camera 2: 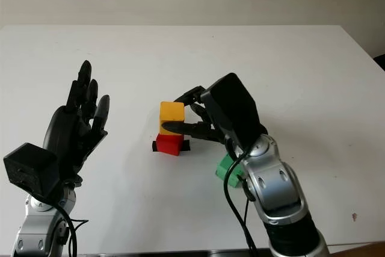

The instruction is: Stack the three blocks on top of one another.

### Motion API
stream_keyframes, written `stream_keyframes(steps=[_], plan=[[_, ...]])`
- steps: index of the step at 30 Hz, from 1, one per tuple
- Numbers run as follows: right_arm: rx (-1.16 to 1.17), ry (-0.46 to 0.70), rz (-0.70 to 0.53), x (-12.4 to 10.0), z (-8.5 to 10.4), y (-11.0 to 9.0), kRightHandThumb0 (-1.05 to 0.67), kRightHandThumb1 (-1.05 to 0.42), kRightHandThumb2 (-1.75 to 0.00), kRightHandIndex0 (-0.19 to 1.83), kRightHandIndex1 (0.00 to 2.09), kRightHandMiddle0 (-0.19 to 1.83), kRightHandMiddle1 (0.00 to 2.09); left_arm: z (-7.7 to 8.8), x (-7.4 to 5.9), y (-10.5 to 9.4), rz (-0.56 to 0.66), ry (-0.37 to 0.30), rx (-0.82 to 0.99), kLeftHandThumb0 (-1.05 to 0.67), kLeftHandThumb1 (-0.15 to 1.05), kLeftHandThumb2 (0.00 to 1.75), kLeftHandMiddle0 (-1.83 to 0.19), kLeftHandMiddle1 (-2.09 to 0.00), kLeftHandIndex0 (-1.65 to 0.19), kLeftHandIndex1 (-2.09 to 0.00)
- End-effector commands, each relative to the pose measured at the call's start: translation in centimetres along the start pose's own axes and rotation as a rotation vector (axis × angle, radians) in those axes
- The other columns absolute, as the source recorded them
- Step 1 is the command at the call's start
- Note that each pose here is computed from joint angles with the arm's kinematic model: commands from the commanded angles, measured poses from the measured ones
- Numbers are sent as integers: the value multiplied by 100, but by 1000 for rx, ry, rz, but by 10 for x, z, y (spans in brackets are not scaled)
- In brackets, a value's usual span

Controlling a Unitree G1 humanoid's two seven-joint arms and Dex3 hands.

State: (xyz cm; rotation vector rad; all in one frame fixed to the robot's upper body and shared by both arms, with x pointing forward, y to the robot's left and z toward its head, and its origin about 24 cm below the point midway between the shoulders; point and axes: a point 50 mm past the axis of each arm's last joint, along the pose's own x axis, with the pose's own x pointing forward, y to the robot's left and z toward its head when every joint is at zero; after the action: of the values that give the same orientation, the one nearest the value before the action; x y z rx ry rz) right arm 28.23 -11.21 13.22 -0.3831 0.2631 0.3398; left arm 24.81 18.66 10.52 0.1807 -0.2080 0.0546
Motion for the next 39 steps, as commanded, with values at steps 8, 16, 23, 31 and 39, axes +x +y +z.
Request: stream_keyframes(steps=[8, 16, 23, 31, 39], plan=[[-18, 6, 2, 4, -1, 3, -39, -101, -5, 20, 6, 15, 159, 3, -3, 0, 2, -11, -6, -67, 105, 53, 10, -5, 9, -5], [-26, 16, 10, 5, -2, 4, -40, -101, -5, 21, 6, 16, 160, 2, -3, 0, 3, -10, -13, -67, 105, 52, 10, -5, 9, -5], [-31, 20, 21, 5, -2, 5, -40, -101, -6, 21, 6, 16, 159, 2, -3, 0, 4, -9, -13, -67, 105, 52, 10, -6, 9, -5], [-32, 31, 30, 4, -3, 6, -41, -102, -6, 21, 5, 15, 159, 2, -4, 0, 3, -6, -10, -67, 105, 52, 10, -5, 9, -5], [-29, 24, 31, 5, -4, 6, -40, -102, -5, 20, 5, 14, 159, 2, -4, -1, 5, -5, -5, -66, 105, 53, 9, -5, 8, -6]])
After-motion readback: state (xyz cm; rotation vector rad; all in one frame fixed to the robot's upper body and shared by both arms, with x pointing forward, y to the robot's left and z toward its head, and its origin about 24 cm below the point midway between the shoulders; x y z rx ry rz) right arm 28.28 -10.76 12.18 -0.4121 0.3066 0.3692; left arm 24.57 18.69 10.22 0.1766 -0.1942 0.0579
